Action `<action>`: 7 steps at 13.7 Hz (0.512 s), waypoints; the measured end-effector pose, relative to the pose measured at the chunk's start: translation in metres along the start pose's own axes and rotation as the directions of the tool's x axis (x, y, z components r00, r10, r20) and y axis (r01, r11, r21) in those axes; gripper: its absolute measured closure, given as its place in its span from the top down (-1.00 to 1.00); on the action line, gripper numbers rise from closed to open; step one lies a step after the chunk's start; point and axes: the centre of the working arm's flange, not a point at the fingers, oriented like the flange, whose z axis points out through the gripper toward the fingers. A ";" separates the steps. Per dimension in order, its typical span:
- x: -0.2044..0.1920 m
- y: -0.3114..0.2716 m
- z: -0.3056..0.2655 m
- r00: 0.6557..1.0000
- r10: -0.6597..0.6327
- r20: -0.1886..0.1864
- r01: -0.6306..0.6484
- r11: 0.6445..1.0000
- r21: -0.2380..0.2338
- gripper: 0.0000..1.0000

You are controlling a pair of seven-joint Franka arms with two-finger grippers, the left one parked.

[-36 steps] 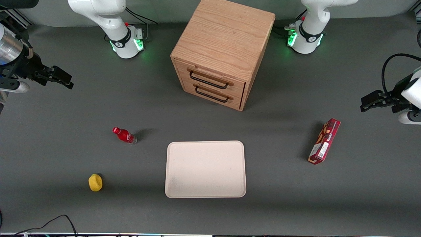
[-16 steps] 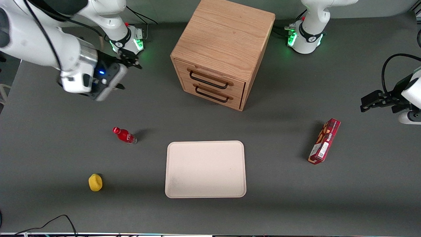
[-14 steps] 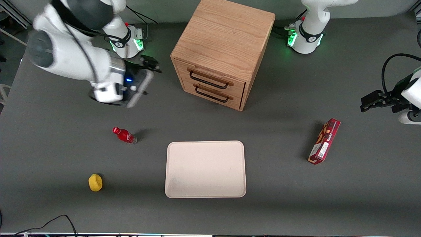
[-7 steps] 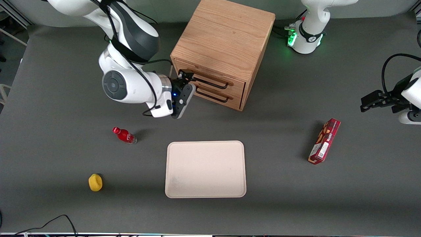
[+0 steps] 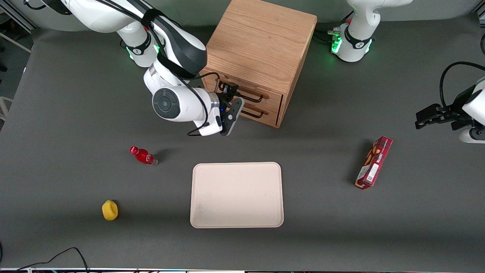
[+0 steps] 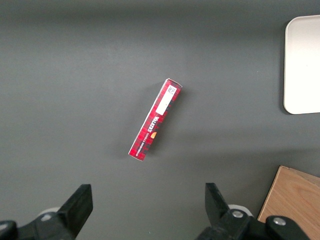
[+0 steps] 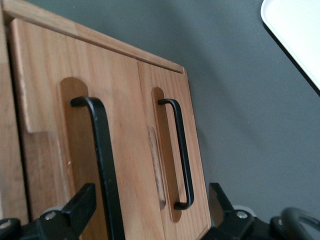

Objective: Open upper drawer

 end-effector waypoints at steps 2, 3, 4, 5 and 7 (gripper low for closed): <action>0.005 -0.006 0.015 1.000 0.004 0.014 -0.003 1.000 -0.018 1.00; 0.007 -0.010 0.022 1.000 0.001 0.018 0.000 1.000 -0.019 1.00; 0.008 -0.011 0.026 1.000 -0.001 0.022 0.001 1.000 -0.018 1.00; 0.008 -0.010 0.028 1.000 0.000 0.023 0.001 1.000 -0.019 1.00; 0.008 -0.008 0.030 1.000 0.000 0.027 0.000 1.000 -0.020 1.00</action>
